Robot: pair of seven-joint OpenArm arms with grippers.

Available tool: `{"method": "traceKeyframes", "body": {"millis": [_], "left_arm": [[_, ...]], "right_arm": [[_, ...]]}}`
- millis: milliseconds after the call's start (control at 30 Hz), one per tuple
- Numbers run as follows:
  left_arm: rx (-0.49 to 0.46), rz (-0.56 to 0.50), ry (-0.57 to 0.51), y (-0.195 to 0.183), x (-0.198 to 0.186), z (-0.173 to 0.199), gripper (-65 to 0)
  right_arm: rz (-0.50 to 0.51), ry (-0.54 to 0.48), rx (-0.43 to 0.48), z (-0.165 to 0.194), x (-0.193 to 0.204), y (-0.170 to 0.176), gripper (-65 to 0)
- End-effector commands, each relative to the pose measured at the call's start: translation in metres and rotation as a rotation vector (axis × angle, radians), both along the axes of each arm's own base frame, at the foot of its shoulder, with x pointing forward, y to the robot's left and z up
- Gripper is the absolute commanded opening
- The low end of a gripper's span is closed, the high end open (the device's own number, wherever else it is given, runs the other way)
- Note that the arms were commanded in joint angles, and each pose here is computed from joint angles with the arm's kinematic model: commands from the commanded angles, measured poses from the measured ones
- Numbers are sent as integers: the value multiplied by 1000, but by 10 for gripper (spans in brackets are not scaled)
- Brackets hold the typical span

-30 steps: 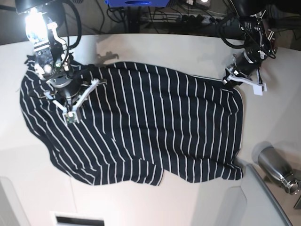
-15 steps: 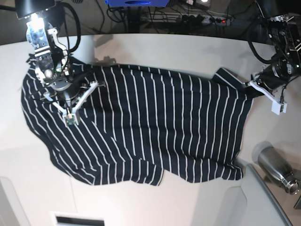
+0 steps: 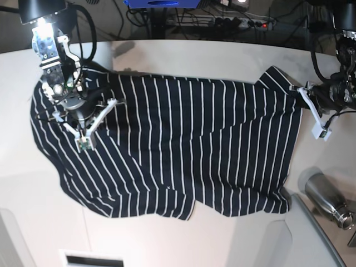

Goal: Layout the t-shirt on the table in an organized manner, then fold the t-shirt properly
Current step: 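Pull the grasped hem corner with the left gripper to straighten the shirt, then lift the shirt edge with the left gripper while the right gripper holds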

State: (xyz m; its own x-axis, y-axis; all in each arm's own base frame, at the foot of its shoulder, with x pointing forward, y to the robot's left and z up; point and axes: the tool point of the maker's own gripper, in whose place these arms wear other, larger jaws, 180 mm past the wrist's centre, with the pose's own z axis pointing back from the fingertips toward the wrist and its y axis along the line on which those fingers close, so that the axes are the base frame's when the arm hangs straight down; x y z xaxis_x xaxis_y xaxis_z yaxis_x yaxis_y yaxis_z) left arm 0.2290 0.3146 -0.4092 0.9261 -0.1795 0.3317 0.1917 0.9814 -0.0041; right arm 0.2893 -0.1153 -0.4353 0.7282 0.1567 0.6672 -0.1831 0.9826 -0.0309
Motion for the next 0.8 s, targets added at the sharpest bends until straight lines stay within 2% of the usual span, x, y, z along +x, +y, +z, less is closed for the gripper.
{"method": "traceKeyframes", "body": {"millis": [0, 133, 333, 633, 700, 767], "left_arm": [[45, -18, -51, 14, 14, 21, -650], [99, -59, 9, 21, 7, 31, -650], [180, -263, 109, 24, -4, 40, -650], [259, -509, 290, 10, -25, 17, -650], [302, -539, 333, 15, -26, 10, -650], [405, -565, 373, 29, -24, 5, -650]], "right_arm": [[-2, -31, -5, 9, 9, -3, -612], [-10, 27, -23, 1, 8, -8, -612], [-26, 85, -40, -17, 9, -15, -612], [-67, 153, -77, -39, 34, -35, -612], [-77, 162, -83, -41, 41, -39, -612], [-85, 170, -88, -43, 48, -42, -612]]}}
